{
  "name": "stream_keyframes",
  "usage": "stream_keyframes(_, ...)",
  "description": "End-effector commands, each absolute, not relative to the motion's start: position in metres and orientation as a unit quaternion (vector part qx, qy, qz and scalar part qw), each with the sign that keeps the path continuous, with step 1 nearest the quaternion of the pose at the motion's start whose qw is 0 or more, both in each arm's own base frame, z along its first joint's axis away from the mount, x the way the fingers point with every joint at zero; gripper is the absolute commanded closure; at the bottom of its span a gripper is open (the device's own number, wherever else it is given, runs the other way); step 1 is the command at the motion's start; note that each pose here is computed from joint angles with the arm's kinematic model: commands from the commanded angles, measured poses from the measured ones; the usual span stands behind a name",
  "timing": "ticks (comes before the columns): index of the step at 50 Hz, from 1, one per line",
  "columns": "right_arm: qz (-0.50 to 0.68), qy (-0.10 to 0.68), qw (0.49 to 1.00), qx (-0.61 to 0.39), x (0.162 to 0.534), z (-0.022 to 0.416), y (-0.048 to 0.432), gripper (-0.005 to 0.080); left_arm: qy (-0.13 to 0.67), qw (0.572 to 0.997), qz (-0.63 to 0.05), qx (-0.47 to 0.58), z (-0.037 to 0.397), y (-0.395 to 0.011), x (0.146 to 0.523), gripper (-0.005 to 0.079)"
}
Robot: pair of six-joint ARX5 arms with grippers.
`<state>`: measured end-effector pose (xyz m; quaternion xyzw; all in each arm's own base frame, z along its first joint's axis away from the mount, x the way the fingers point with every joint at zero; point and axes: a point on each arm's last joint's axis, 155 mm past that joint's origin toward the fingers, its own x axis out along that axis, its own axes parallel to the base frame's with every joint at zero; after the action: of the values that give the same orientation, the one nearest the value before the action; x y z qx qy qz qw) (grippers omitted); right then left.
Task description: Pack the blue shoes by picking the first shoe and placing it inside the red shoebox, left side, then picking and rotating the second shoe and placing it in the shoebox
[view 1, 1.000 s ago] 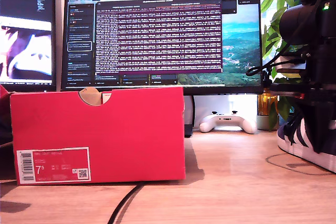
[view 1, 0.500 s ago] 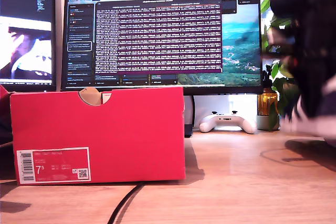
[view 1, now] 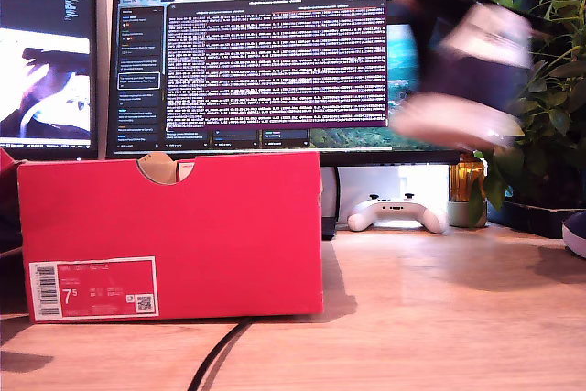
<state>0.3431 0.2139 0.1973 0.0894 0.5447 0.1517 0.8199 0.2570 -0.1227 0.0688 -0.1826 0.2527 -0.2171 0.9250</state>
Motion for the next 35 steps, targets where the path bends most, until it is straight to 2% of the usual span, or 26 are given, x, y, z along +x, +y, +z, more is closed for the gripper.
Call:
stream_keyframes(1,0.175,0.517,0.83,0.115,0.349,0.219,0.235,0.0764,0.263,0.923,-0.217,-0.179,0.059,-0.122,0.252,0.0764)
stream_keyframes(19,0.246,0.46,0.827,0.209,0.343,0.257,0.321,0.0764,0.261,0.924,-0.22,-0.171,0.059,-0.122,0.252,0.0764)
stream_keyframes(35,0.262,0.476,0.804,0.242,0.341,0.242,0.36,0.0764,0.261,0.924,-0.22,-0.171,0.059,-0.122,0.252,0.0764)
